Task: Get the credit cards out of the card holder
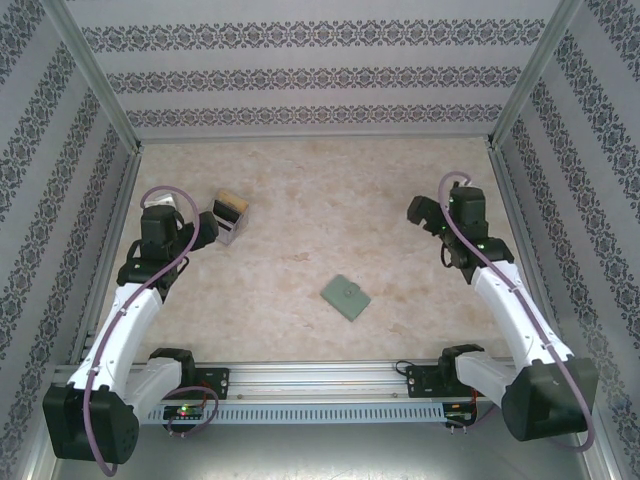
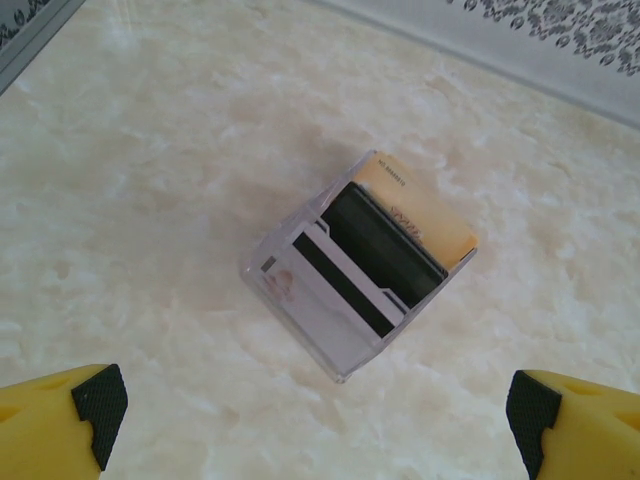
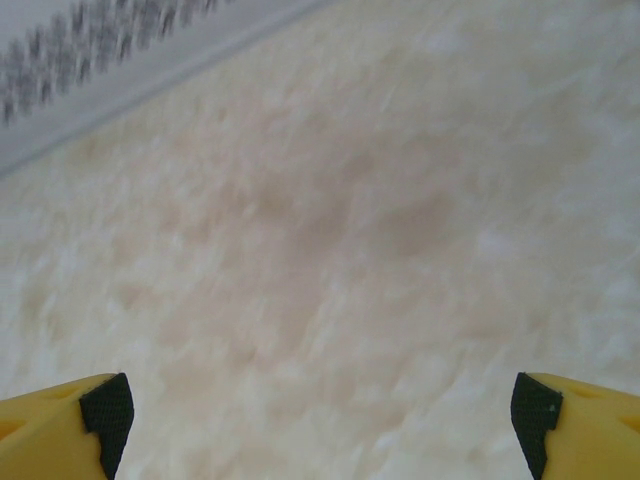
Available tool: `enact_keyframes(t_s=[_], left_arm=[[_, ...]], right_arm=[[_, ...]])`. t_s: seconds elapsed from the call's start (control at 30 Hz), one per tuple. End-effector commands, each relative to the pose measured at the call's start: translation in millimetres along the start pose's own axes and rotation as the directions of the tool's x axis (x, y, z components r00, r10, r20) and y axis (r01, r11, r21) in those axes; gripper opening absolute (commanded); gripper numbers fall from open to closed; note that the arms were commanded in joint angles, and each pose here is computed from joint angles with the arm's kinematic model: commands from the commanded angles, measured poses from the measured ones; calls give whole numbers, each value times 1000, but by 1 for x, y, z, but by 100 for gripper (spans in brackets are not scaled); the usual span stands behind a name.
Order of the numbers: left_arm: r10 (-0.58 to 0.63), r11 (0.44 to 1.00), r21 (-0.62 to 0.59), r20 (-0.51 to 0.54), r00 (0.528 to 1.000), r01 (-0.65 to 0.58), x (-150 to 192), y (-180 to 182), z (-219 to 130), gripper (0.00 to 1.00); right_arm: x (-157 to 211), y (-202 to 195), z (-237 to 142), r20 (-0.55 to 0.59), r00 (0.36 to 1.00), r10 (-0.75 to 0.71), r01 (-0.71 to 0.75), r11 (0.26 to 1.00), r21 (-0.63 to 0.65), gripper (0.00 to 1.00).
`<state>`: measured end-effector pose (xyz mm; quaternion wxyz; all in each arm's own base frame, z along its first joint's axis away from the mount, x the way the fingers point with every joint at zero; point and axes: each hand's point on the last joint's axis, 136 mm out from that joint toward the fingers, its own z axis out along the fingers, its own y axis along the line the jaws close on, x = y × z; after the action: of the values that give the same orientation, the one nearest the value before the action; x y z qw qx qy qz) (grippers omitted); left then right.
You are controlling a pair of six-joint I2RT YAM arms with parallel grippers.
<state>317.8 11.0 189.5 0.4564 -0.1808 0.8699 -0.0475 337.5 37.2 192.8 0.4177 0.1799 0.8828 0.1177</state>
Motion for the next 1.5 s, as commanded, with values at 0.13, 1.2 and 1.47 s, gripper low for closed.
enact_keyframes(t_s=[0.13, 1.2, 1.47], left_arm=[[-9, 1000, -21, -55, 998, 8, 6, 5, -1, 99], [-17, 992, 119, -164, 986, 37, 33, -19, 12, 100], [-129, 958, 212, -275, 953, 191, 57, -38, 15, 98]], right_arm=[[83, 50, -1, -302, 935, -186, 170, 982, -78, 98], [215, 95, 110, -589, 641, -492, 559, 825, -82, 91], [190, 138, 115, -562, 718, -410, 381, 908, -176, 88]])
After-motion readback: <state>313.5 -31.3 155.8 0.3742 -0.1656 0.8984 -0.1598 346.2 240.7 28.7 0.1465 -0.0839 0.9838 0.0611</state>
